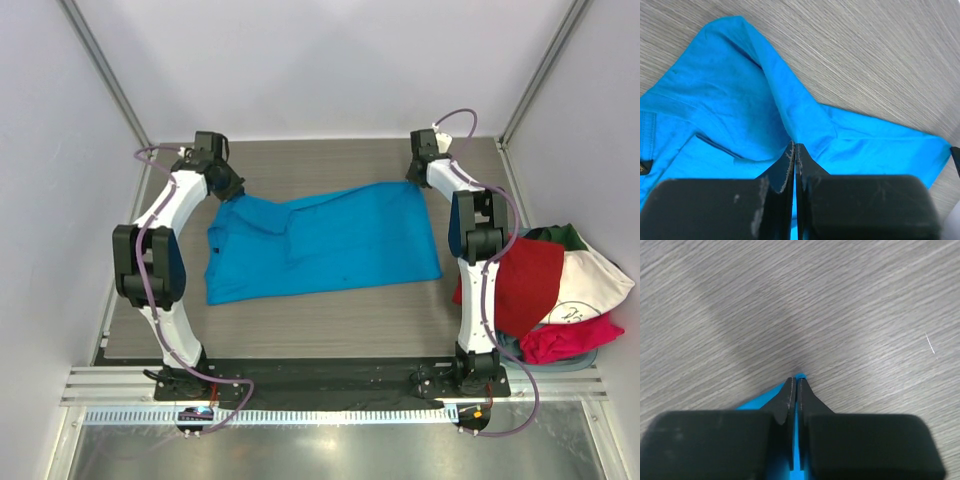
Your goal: Fold and stack the t-shirts
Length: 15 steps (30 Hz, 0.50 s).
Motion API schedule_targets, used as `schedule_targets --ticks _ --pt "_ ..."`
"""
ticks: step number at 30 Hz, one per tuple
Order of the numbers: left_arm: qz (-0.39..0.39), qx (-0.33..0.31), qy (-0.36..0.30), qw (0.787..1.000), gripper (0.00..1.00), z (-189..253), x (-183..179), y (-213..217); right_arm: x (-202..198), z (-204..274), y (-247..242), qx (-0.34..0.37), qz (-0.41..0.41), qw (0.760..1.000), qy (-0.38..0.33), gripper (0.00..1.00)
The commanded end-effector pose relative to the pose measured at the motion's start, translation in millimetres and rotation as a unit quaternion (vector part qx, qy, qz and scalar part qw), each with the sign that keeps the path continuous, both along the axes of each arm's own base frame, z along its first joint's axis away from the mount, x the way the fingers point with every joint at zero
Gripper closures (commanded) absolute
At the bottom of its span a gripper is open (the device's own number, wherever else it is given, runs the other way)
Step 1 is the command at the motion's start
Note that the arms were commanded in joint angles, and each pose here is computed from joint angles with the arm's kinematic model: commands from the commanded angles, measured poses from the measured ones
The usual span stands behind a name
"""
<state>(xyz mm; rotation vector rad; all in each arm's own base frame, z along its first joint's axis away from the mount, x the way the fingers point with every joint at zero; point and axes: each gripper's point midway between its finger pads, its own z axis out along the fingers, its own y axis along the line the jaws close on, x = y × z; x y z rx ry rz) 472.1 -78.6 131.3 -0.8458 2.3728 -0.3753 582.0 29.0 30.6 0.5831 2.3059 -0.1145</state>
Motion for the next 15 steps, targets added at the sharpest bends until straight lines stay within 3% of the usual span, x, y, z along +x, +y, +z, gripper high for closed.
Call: schedule_targets --ticks 1,15 --pt "0.000 -0.017 -0.046 0.999 1.00 37.9 3.9 -1.4 3.3 11.0 -2.9 -0.009 -0.006 1.000 -0.010 0.99" --pt "0.024 -0.048 -0.068 0.996 1.00 64.2 -12.0 5.6 -4.9 57.0 -18.7 -0.048 -0.018 0.998 -0.037 0.99"
